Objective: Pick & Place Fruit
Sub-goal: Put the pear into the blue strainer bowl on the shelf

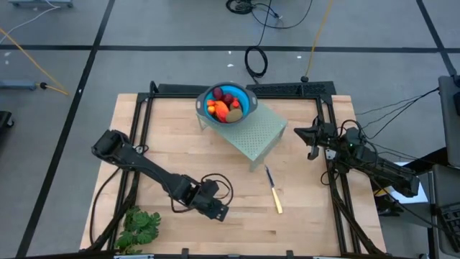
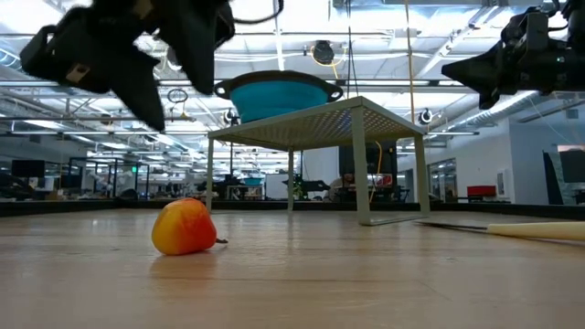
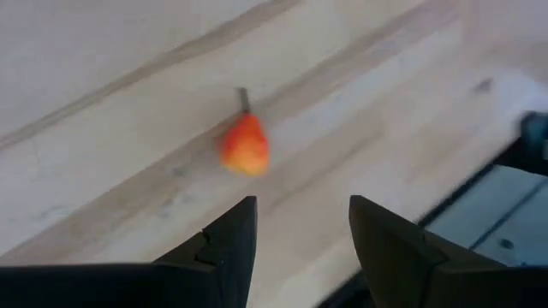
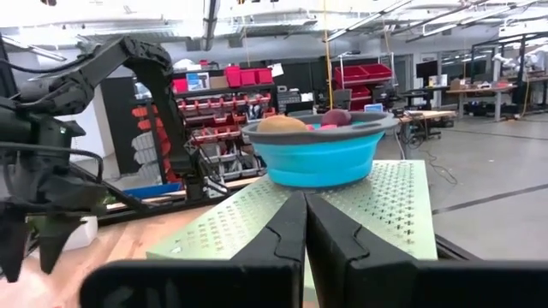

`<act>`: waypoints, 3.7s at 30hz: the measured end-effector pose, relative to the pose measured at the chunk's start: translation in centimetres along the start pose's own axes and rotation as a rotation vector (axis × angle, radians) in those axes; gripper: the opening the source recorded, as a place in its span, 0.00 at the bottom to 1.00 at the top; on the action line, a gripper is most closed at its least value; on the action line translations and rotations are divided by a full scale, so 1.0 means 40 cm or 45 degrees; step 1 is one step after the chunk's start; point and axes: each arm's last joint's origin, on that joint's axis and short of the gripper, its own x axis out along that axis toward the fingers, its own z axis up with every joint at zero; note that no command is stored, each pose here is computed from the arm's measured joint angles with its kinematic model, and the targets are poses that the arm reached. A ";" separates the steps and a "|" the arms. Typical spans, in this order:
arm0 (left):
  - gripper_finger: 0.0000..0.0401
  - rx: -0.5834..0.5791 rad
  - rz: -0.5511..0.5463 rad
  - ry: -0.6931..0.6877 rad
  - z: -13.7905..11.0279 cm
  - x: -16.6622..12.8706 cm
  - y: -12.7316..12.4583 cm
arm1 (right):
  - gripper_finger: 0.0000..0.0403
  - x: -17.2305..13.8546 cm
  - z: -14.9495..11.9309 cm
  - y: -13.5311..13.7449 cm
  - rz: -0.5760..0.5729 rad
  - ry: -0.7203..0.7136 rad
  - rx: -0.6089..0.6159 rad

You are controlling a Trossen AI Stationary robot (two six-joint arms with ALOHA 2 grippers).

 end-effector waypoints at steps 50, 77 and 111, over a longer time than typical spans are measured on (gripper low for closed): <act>0.46 0.043 0.234 0.060 0.024 0.168 0.049 | 0.00 0.000 -0.001 0.000 -0.003 0.003 -0.015; 0.33 0.044 0.273 0.123 0.022 0.168 0.057 | 0.00 0.000 0.000 0.000 -0.003 0.001 -0.015; 0.26 0.178 -0.208 -0.262 0.175 -0.181 -0.006 | 0.00 0.000 0.000 0.000 0.000 0.002 -0.007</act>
